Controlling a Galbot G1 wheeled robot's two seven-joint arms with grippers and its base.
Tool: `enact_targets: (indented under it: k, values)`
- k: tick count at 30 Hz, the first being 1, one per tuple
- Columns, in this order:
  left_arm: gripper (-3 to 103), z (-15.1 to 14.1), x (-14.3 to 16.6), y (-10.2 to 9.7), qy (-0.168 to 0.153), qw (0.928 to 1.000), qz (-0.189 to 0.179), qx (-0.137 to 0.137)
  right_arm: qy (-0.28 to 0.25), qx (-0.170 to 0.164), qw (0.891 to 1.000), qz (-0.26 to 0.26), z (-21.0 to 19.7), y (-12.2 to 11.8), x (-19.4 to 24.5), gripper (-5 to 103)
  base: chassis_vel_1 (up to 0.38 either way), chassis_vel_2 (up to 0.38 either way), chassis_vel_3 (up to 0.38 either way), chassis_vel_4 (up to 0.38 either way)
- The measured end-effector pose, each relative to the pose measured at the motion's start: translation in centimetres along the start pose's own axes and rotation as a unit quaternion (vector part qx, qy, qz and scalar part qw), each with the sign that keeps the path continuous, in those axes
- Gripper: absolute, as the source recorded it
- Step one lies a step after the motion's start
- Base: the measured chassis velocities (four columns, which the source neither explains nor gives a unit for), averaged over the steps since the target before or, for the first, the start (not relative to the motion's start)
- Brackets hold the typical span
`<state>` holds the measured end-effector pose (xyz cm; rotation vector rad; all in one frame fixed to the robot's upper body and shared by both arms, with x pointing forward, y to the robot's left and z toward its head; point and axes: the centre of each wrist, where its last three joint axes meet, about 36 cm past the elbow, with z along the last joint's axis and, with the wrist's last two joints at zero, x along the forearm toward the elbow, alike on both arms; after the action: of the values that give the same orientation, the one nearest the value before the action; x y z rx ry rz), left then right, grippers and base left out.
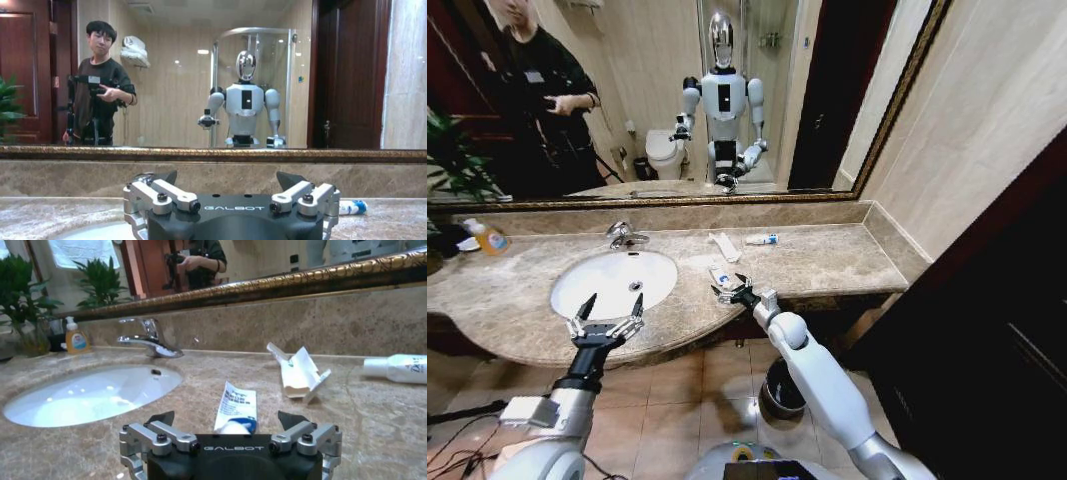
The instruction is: Pick up the trash from the sink and place it in the trash bin.
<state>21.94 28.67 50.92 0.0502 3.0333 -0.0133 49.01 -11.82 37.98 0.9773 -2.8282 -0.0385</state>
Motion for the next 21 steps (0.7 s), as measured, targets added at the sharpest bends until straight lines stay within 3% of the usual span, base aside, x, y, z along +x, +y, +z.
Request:
enact_targets:
  k: [2, 7, 11, 13, 16, 21]
  values:
    - [100, 0.0, 0.0, 0.0, 0.000, 1.0000, 0.000, 0.000, 0.002, 0.001, 1.000, 0.002, 0.2, -0.1, 0.2, 102, 0.000, 0.000, 0.000, 0.000]
    - [100, 0.0, 0.0, 0.0, 0.000, 1.0000, 0.000, 0.000, 0.012, 0.013, 1.000, 0.012, 0.7, -0.4, 0.8, 90, 0.000, 0.000, 0.000, 0.000]
    - [100, 0.0, 0.0, 0.0, 0.000, 1.0000, 0.000, 0.000, 0.016, 0.025, 0.999, 0.017, 1.1, -0.9, 1.3, 69, 0.000, 0.000, 0.000, 0.000]
    - [100, 0.0, 0.0, 0.0, 0.000, 1.0000, 0.000, 0.000, 0.016, 0.026, 0.999, 0.018, 1.2, -0.9, 1.3, 69, 0.000, 0.000, 0.000, 0.000]
    - [100, 0.0, 0.0, 0.0, 0.000, 1.0000, 0.000, 0.000, 0.016, 0.027, 0.999, 0.017, 1.3, -1.0, 1.4, 53, 0.000, 0.000, 0.000, 0.000]
    - [100, 0.0, 0.0, 0.0, 0.000, 1.0000, 0.000, 0.000, 0.018, 0.028, 0.999, 0.015, 1.5, -1.0, 1.4, 36, 0.000, 0.000, 0.000, 0.000]
